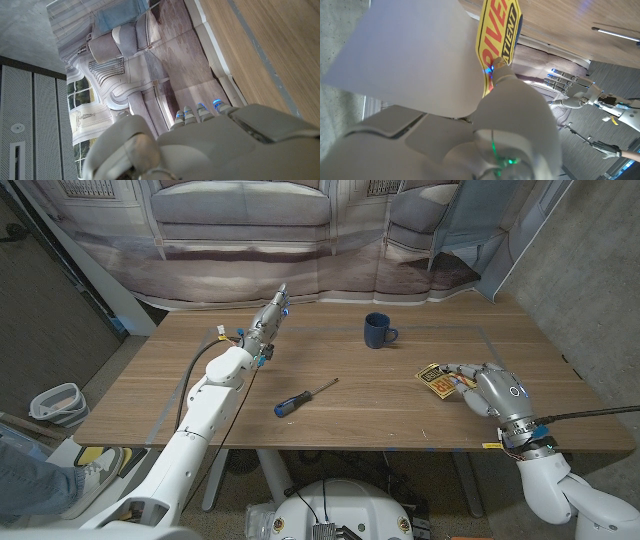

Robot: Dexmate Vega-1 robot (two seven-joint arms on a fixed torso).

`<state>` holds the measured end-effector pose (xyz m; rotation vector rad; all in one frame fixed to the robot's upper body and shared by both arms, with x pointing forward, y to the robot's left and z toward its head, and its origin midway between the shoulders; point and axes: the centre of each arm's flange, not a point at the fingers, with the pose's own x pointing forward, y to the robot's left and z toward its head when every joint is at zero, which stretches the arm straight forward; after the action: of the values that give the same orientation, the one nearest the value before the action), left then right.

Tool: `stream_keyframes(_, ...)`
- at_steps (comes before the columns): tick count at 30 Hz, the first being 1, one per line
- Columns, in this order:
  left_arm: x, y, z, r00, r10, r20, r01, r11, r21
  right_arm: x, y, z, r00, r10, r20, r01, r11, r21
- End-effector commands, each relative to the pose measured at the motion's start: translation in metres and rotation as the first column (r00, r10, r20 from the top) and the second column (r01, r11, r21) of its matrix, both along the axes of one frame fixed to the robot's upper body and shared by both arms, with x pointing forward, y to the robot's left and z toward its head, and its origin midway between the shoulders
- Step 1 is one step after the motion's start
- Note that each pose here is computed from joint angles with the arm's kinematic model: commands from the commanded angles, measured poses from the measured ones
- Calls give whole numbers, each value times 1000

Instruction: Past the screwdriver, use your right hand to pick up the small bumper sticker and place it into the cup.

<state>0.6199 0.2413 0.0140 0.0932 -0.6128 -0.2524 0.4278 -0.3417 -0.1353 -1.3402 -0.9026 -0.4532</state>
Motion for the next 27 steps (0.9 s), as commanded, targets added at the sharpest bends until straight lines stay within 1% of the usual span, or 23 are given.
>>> stream_keyframes(1, -2, 2, 0, 1000, 11, 1, -11, 1000, -1, -1, 1, 8, 1000, 15, 15, -15, 1000, -1)
stream_keyframes(12, -2, 1, 0, 1000, 11, -1, -11, 1000, -5, 3, 3, 19, 998, 59, 16, -59, 998, 20)
stream_keyframes(27, -9, 10, -1, 1000, 24, 9, -24, 1000, -15, 8, 7, 34, 995, 94, 29, -94, 996, 5)
